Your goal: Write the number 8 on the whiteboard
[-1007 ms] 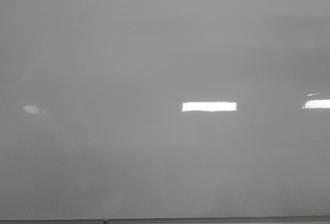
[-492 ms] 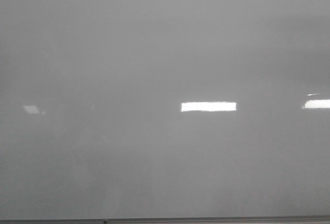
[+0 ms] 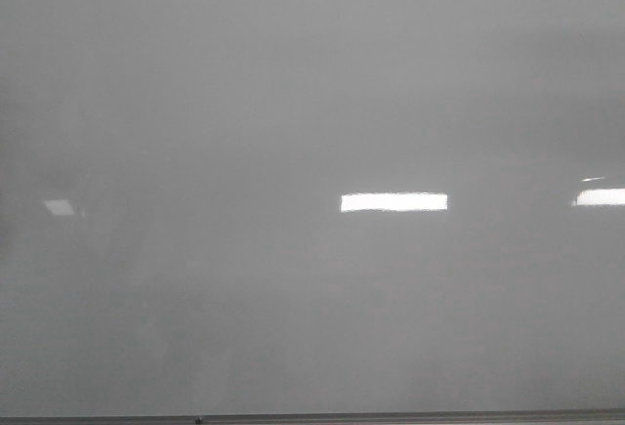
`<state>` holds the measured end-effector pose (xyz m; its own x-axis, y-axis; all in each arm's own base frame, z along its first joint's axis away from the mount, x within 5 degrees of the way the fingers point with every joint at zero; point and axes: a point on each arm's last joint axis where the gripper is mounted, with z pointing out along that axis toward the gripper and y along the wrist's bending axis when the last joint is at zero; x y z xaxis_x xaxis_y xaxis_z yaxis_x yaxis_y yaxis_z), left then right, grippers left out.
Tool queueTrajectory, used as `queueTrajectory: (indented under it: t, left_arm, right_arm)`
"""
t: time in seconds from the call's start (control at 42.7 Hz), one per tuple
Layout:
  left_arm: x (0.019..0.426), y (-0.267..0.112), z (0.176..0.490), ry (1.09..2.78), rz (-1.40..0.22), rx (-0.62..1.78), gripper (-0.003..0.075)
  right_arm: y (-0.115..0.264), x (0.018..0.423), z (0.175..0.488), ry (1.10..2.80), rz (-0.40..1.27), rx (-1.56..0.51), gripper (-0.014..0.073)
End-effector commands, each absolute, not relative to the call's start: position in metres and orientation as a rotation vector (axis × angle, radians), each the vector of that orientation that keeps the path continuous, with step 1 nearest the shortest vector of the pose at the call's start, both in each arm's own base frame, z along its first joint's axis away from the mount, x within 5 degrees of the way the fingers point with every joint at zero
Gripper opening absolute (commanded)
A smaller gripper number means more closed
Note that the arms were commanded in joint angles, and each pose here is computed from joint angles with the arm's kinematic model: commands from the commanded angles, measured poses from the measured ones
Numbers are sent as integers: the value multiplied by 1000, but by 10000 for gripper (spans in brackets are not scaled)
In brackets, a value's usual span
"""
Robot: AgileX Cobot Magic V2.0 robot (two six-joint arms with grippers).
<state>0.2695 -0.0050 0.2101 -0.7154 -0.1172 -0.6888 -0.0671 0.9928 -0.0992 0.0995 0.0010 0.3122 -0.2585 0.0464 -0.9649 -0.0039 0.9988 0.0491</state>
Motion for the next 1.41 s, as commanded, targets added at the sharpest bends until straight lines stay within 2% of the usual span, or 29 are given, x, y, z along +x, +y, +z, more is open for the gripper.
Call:
queueTrajectory:
  t: [0.0, 0.141, 0.422, 0.539, 0.632, 0.796, 0.867, 1.03, 1.171, 1.288, 1.382]
  left_arm:
    - [282, -6, 224, 2242, -92, -129, 612]
    - [284, -6, 222, 2241, -91, -130, 507]
    - [283, -6, 220, 2258, -87, -121, 92]
    - [279, -7, 221, 2292, -90, -120, -22]
    - [272, -7, 226, 2337, -83, -99, -21]
    - [262, -16, 243, 2549, -86, 29, -21]
    - [257, -28, 254, 2663, -103, 156, -21]
    - [245, -70, 289, 2739, -170, 654, -20]
    - [224, -108, 318, 2638, -215, 1222, -20]
    - [214, -132, 334, 2445, -209, 1473, -21]
    - [205, -148, 342, 2338, -222, 1589, -21]
  right_arm:
    - [0, 102, 329, 1736, 45, 42, 628]
    - [0, 102, 329, 1736, 45, 42, 628]
    - [0, 102, 329, 1736, 45, 42, 628]
    - [0, 102, 329, 1736, 45, 42, 628]
    - [0, 102, 329, 1735, 44, 42, 628]
    - [0, 101, 328, 1751, 46, 40, 628]
    - [1, 101, 327, 1789, 42, 24, 628]
    - [4, 105, 330, 1874, 38, -44, 628]
    - [18, 118, 336, 1977, 111, -213, 628]
    - [38, 130, 337, 2100, 216, -476, 628]
    - [61, 137, 339, 2133, 343, -712, 628]
